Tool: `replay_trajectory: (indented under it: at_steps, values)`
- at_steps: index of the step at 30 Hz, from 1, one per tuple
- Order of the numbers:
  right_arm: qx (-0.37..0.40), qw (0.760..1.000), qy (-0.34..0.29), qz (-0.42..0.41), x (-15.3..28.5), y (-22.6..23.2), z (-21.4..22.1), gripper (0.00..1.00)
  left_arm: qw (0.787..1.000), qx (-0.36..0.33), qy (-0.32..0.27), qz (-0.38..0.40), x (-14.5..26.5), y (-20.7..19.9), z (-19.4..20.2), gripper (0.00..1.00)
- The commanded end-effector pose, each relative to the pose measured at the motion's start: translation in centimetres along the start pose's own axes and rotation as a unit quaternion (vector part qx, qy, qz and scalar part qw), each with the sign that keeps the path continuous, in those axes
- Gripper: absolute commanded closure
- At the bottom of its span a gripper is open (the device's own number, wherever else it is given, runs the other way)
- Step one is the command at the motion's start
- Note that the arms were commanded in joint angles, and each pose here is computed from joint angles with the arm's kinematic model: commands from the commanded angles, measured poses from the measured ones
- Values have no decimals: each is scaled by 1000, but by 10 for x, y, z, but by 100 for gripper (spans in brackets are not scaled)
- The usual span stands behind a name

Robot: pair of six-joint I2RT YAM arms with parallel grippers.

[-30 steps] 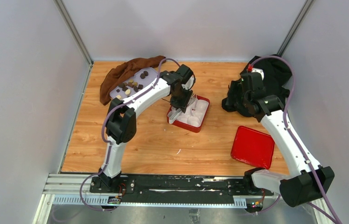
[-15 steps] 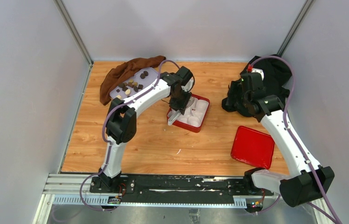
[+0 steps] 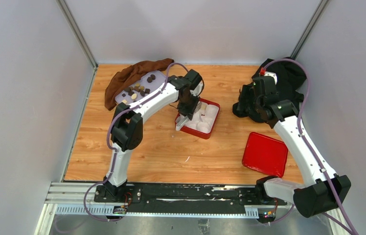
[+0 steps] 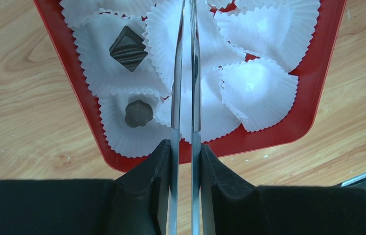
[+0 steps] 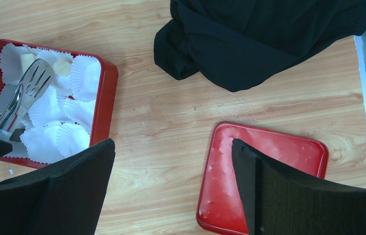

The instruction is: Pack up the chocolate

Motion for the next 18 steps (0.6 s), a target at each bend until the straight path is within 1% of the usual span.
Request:
replay_trajectory:
  at_steps: [1,4,9,12,16,17,18]
  values:
    - [-7,1000,6,7,2,-4,4,7,998,-11,-59,22,51,-11,-15,79]
    - [-8,1000,7,6,1,-3,4,7,997,-13,-81,14,74,-7,-16,90]
    - [-8,1000,10,2,-1,-1,3,7,996,10,-91,3,97,19,-9,100]
    - [-8,1000,10,1,-2,0,2,7,994,43,-94,-20,104,50,-4,100]
    - [-5,1000,12,-3,-4,1,3,7,987,119,-86,-62,106,107,7,100]
    - [-5,1000,12,-4,-4,2,2,7,983,144,-85,-76,107,125,10,98]
    - [-4,1000,14,-4,-5,2,3,7,980,160,-83,-85,107,137,14,94]
Point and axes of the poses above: each gripper's point midway between its finger pads, its own x axis back along the fingers, its own y axis along the line the jaws close on, z = x × y, the point moved 5 cm from there along x, back along the fingers, and after that the axes turned 9 degrees about x, right-handed, at the moved point
